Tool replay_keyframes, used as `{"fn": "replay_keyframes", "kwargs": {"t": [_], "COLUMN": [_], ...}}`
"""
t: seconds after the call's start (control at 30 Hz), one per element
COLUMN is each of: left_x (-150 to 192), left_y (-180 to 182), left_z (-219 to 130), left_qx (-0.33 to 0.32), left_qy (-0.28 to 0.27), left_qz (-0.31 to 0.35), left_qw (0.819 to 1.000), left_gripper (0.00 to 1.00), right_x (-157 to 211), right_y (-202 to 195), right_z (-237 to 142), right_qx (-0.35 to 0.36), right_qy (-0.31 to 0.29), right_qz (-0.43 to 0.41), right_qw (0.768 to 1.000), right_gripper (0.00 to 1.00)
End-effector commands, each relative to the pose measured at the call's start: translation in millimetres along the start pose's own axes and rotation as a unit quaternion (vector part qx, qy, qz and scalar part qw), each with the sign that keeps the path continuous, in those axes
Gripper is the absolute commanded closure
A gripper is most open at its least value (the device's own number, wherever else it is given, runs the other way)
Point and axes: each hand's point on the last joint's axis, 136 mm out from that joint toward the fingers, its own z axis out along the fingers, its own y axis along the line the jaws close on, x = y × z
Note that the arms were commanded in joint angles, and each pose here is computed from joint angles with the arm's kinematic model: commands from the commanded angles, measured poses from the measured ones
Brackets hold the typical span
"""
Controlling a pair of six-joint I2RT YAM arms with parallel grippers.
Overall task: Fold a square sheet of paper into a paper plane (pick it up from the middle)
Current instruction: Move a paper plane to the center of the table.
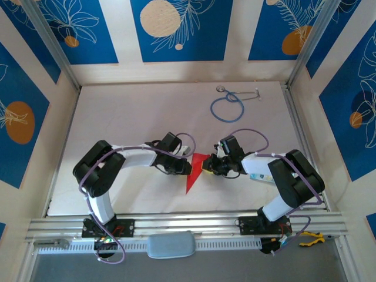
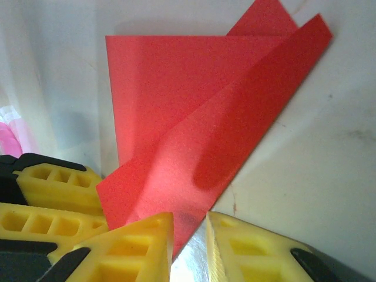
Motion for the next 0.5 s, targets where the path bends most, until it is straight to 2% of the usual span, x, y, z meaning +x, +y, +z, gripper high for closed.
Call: {"fn": "replay_keyframes", "kwargs": {"t": [0.0,0.47], "left_x": [9.7,11.8], "left_y": [4.0,13.3], "left_z": [6.6,-6.5], "left_qx": [-0.012,-0.063], "left_qy": [0.025,-0.004], "left_qz": [-0.002,-0.036], "left_qw": [1.0,0.997], "left_gripper": [0.76,0.74], "right_x": [6.1,8.8], "right_y": [1.5,1.6], "right_z": [3.5,7.8], "right_qx": [-0.003,0.002], "right_qy": [0.015,0.022], "right_qz": [0.004,0.003], "right_qw": [1.0,1.0], "right_gripper": [0.79,0.78]}}
